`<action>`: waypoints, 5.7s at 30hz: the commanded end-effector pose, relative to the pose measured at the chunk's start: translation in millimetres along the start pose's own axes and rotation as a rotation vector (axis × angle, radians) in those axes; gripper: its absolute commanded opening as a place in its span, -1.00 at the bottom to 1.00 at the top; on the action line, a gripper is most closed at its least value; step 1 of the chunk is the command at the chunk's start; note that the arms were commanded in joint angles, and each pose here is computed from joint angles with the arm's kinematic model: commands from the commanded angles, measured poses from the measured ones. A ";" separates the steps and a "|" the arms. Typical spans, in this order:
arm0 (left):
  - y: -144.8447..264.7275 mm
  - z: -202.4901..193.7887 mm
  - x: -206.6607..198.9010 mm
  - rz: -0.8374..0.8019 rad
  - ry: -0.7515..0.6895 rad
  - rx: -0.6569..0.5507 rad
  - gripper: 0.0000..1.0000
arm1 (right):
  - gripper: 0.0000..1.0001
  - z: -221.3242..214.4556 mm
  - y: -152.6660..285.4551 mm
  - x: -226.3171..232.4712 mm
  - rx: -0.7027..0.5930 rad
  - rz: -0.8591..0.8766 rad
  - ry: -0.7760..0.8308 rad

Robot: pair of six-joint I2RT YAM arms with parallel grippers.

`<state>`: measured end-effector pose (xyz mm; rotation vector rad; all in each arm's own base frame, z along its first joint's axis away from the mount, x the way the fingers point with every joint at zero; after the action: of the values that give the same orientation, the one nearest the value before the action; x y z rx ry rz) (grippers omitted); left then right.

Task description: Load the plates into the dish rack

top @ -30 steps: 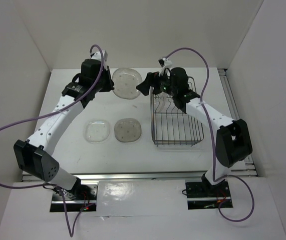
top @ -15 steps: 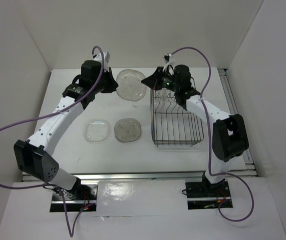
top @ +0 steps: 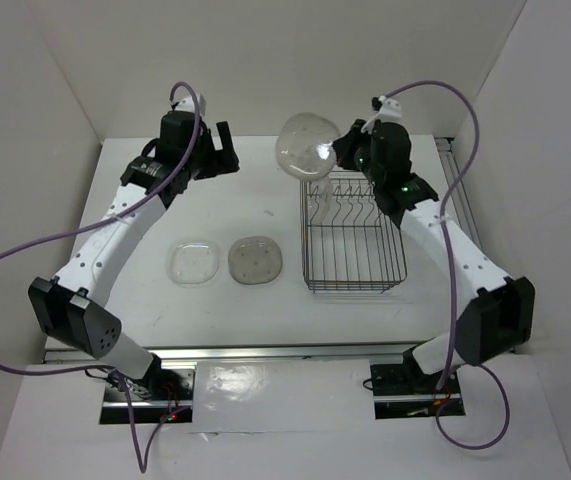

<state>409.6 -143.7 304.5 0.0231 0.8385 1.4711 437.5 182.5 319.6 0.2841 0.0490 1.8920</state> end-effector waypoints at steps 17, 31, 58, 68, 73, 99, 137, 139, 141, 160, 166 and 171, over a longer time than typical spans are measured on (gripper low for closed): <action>-17.4 5.8 28.1 0.182 -0.019 -0.008 1.00 | -1.00 2.9 78.1 -105.0 0.143 -0.798 0.252; -13.1 17.4 37.3 0.203 -0.012 -0.030 1.00 | -1.00 -42.0 32.3 -104.2 0.250 -0.783 0.338; -9.8 26.4 45.5 0.211 -0.003 -0.044 1.00 | -0.94 -81.9 -16.7 -77.2 0.329 -0.733 0.424; -14.5 20.8 49.2 0.223 -0.007 -0.029 1.00 | 0.10 -83.6 -31.2 -66.5 0.329 -0.690 0.434; -22.1 15.5 52.1 0.235 -0.011 -0.012 1.00 | 0.52 -77.3 -34.1 -62.3 0.319 -0.666 0.431; 35.6 -139.4 239.6 0.707 0.194 0.342 1.00 | 0.99 -31.6 50.5 36.1 0.140 -0.045 0.267; 16.3 -209.7 292.3 0.962 0.371 0.242 -0.56 | 0.99 12.0 102.1 68.3 -0.025 0.083 0.255; 18.9 -209.3 294.6 0.983 0.373 0.231 -0.66 | 0.99 11.3 102.9 71.7 -0.024 0.092 0.257; 21.2 -205.9 295.7 0.995 0.379 0.207 -0.88 | 0.99 11.3 102.9 71.7 -0.024 0.092 0.257; 46.4 -133.8 220.7 0.633 0.328 -0.019 -1.00 | 0.99 -21.4 79.5 142.4 0.007 0.582 0.210; 66.8 -104.4 169.9 0.381 0.265 -0.107 -1.00 | 0.99 -35.5 59.7 159.2 0.015 0.734 0.178; 87.4 -90.4 136.6 0.239 0.210 -0.135 -1.00 | 0.99 -38.1 49.2 159.7 0.008 0.784 0.225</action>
<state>267.0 -43.3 185.9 -0.0969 1.0071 1.8655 334.6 311.6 277.1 0.2543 0.2465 2.5905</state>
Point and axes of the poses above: each gripper's point midway between its finger pads, its own y axis back along the fingers, its own x axis along the line the jaws close on, z = x × y, the point moved 1 cm from there along y, back along the fingers, and after that the axes turned 14 degrees about y, right-handed, at the moved point
